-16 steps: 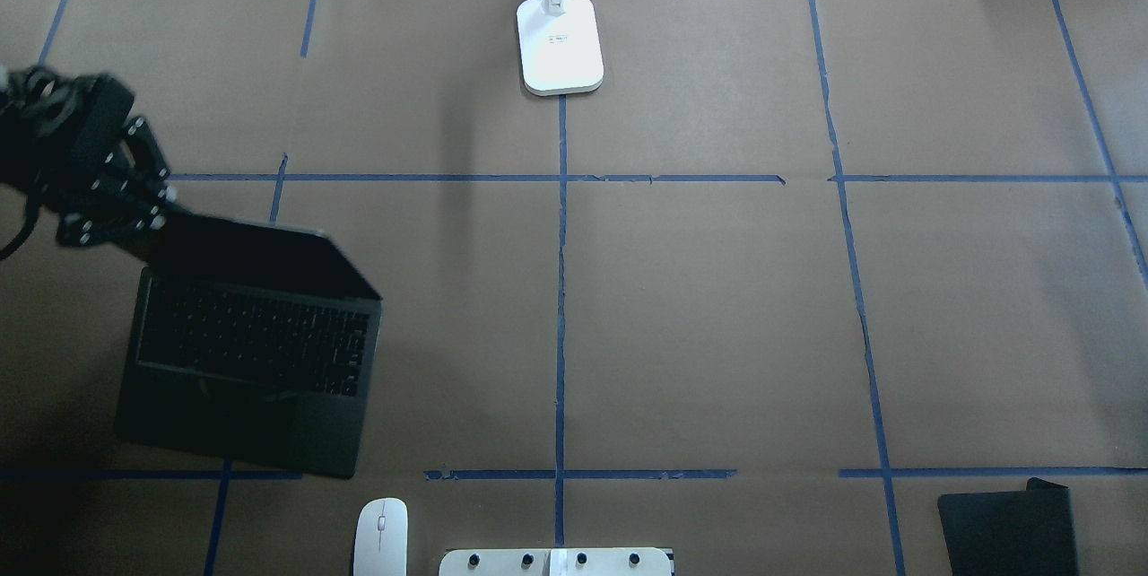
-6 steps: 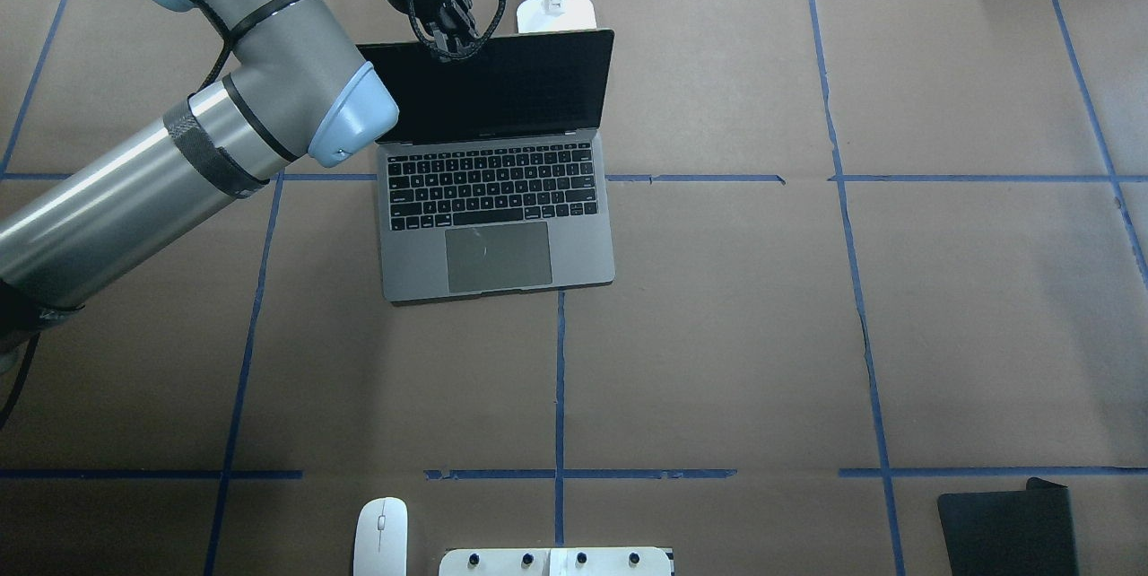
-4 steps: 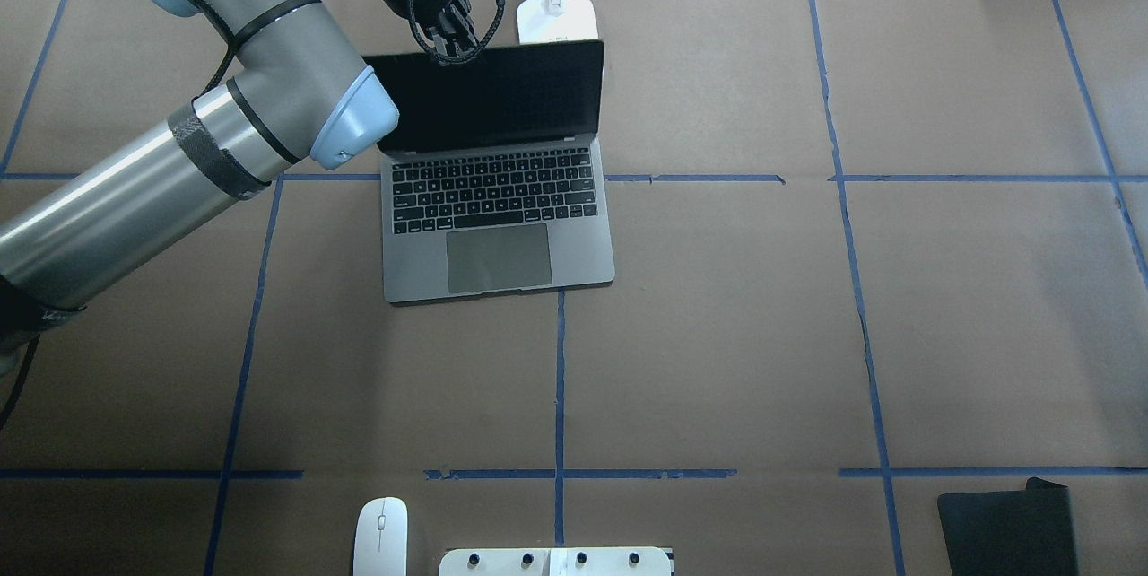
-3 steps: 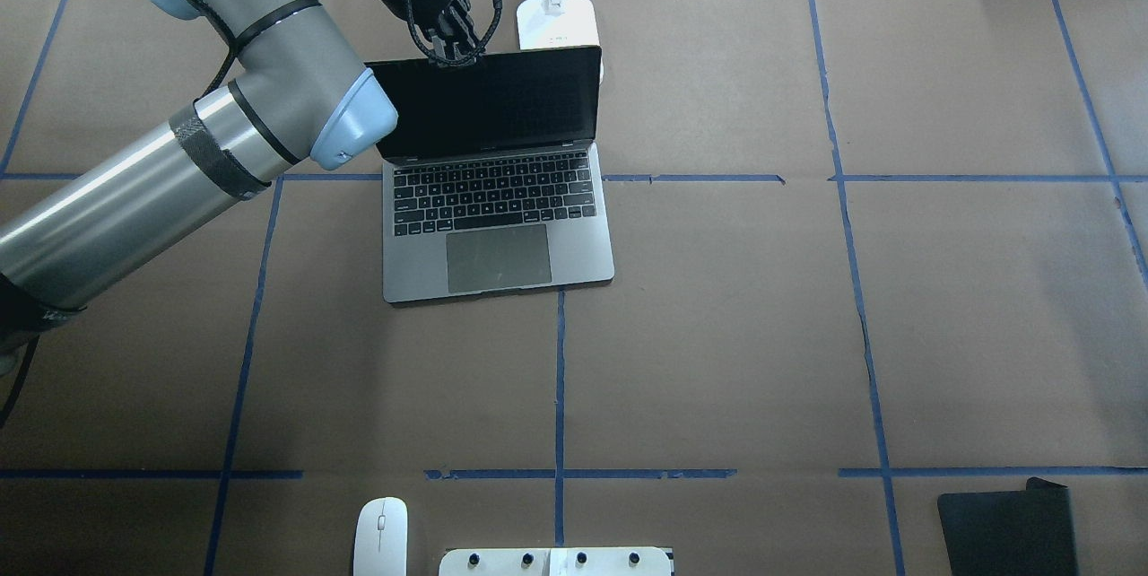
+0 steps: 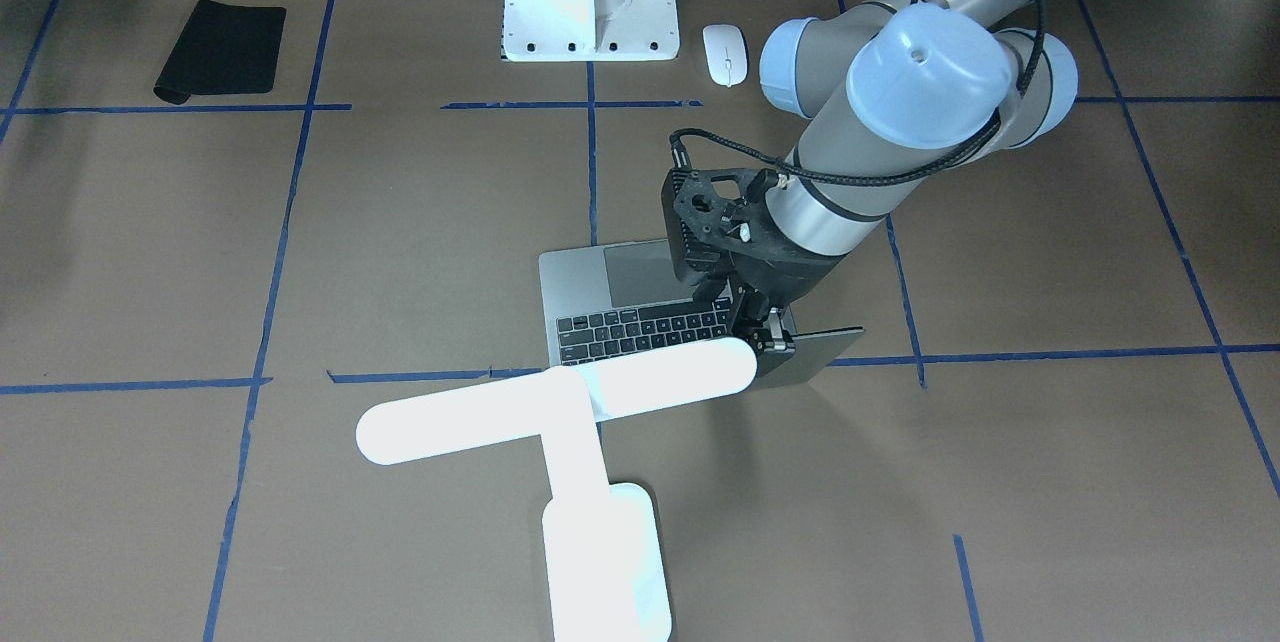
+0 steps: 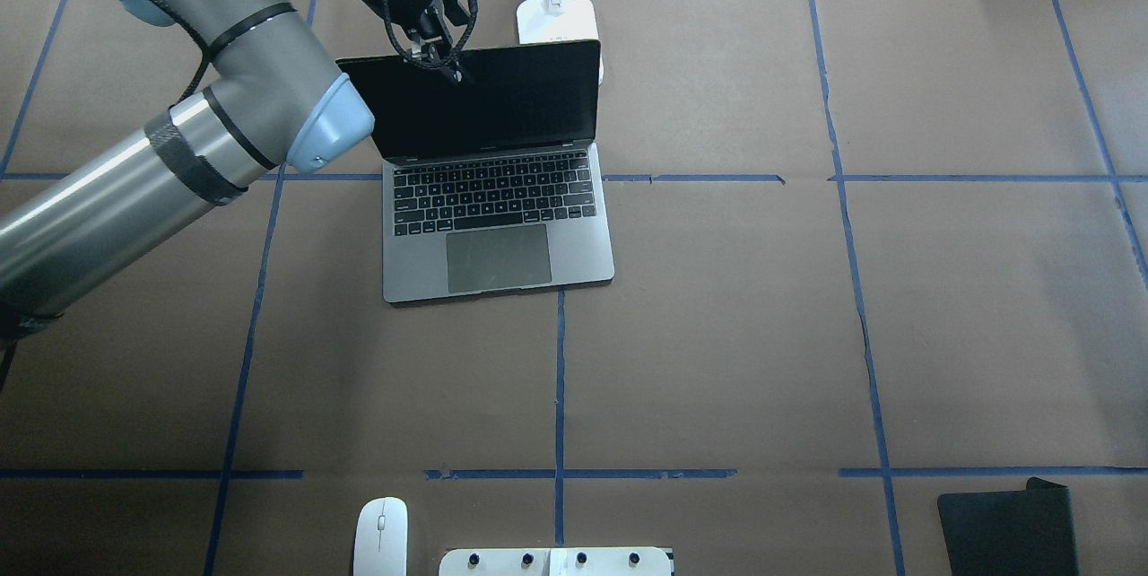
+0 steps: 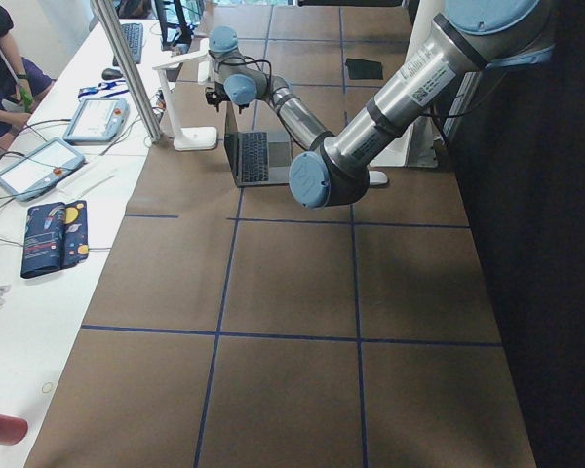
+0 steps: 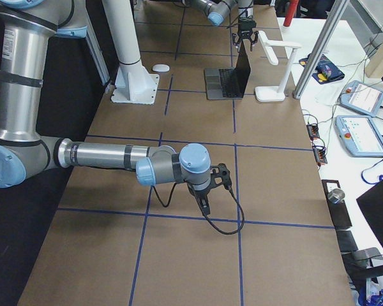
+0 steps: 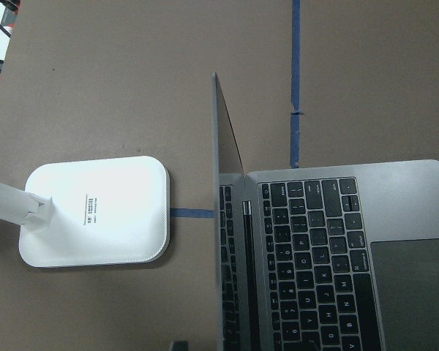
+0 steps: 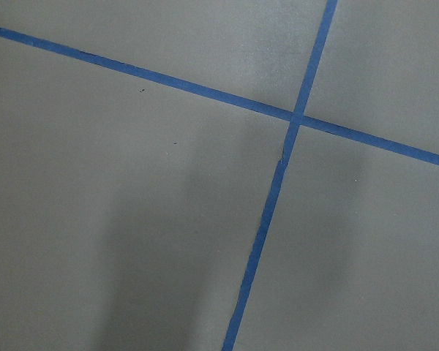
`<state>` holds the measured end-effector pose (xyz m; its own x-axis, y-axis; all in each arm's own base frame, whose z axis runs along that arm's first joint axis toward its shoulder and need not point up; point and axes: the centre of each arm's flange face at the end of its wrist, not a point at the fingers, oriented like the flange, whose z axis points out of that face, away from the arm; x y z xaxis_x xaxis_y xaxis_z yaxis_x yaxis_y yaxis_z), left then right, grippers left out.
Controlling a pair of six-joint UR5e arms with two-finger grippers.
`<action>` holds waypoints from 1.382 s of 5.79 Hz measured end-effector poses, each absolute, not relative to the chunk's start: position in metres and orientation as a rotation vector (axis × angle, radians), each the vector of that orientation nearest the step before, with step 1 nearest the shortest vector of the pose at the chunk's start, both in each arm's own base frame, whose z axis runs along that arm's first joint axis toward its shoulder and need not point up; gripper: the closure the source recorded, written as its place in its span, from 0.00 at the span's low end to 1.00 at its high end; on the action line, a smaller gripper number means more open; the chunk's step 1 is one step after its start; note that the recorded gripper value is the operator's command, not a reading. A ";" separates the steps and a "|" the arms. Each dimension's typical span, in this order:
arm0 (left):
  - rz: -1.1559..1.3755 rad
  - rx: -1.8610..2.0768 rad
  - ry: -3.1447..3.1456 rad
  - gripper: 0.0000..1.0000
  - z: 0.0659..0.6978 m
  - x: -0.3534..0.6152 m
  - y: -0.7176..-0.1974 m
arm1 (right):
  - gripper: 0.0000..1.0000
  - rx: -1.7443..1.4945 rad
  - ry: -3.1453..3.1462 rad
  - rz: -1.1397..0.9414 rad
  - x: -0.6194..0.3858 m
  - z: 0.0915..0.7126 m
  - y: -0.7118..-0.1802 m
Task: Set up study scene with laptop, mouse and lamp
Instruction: 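Open the left gripper and withdraw the left arm from the laptop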
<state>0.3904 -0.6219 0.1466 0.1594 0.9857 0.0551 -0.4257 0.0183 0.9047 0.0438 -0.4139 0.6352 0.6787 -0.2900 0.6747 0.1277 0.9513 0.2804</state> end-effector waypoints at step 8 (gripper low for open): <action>0.782 0.392 0.769 0.00 0.275 0.238 -0.493 | 0.00 0.210 -0.817 -0.181 0.042 0.621 -0.415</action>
